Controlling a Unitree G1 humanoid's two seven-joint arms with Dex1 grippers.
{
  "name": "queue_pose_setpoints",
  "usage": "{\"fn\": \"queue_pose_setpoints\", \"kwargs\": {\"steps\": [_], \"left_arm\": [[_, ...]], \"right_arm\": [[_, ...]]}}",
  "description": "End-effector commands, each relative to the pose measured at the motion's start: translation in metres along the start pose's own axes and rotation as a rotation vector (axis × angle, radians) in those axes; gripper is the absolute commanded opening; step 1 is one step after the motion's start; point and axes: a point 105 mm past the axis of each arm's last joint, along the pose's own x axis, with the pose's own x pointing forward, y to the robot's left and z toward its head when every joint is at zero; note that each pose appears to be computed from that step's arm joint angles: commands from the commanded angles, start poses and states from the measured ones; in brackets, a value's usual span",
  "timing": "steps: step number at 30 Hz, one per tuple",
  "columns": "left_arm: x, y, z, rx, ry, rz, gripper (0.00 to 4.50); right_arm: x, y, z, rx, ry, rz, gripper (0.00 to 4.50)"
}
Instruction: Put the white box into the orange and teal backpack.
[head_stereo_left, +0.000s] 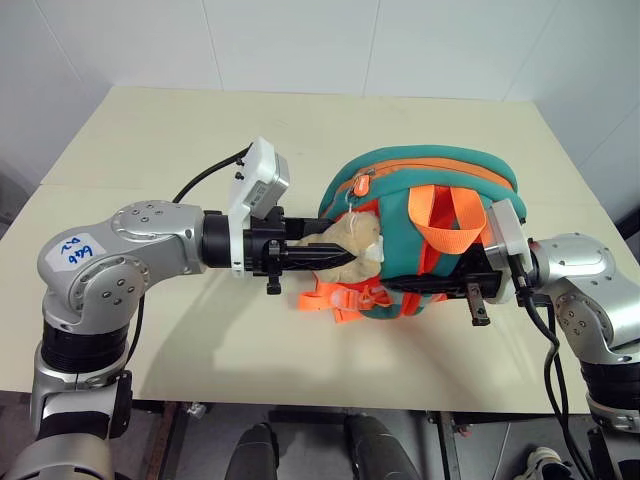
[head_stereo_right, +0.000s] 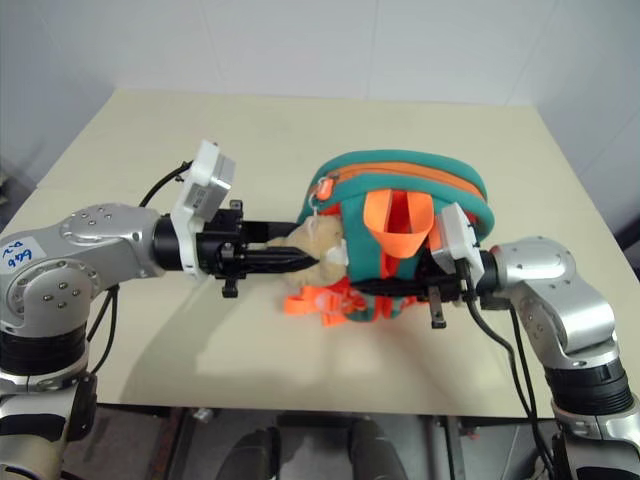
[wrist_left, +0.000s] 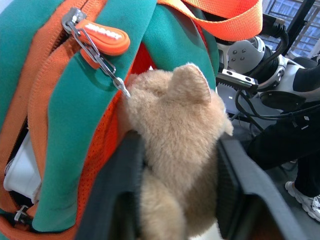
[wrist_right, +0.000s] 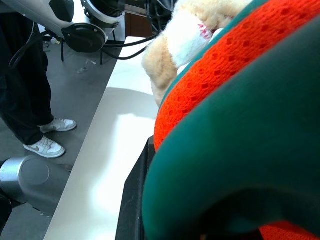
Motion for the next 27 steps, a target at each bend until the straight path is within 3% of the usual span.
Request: {"fn": "queue_pose_setpoints", "kwargs": {"steps": [1, 6, 14, 22, 27], "left_arm": [[-0.003, -0.002, 0.007, 0.017, -0.003, -0.014, 0.95], [-0.030, 0.014, 0.017, 0.048, 0.030, 0.067, 0.57], [-0.061, 0.041, 0.033, 0.138, 0.102, 0.110, 0.46], [-0.082, 0.067, 0.028, 0.149, 0.188, 0.114, 0.46], [-0.097, 0.086, 0.002, 0.096, 0.292, 0.147, 0.46]], "right_arm": [[-0.005, -0.001, 0.023, -0.088, -0.084, -0.064, 0.03], [-0.014, -0.007, 0.028, -0.103, -0.149, -0.178, 0.03], [-0.016, -0.002, 0.026, -0.077, -0.200, -0.291, 0.03], [-0.016, 0.005, 0.024, -0.067, -0.193, -0.322, 0.03], [-0.016, 0.007, 0.023, -0.061, -0.181, -0.335, 0.03]]}}
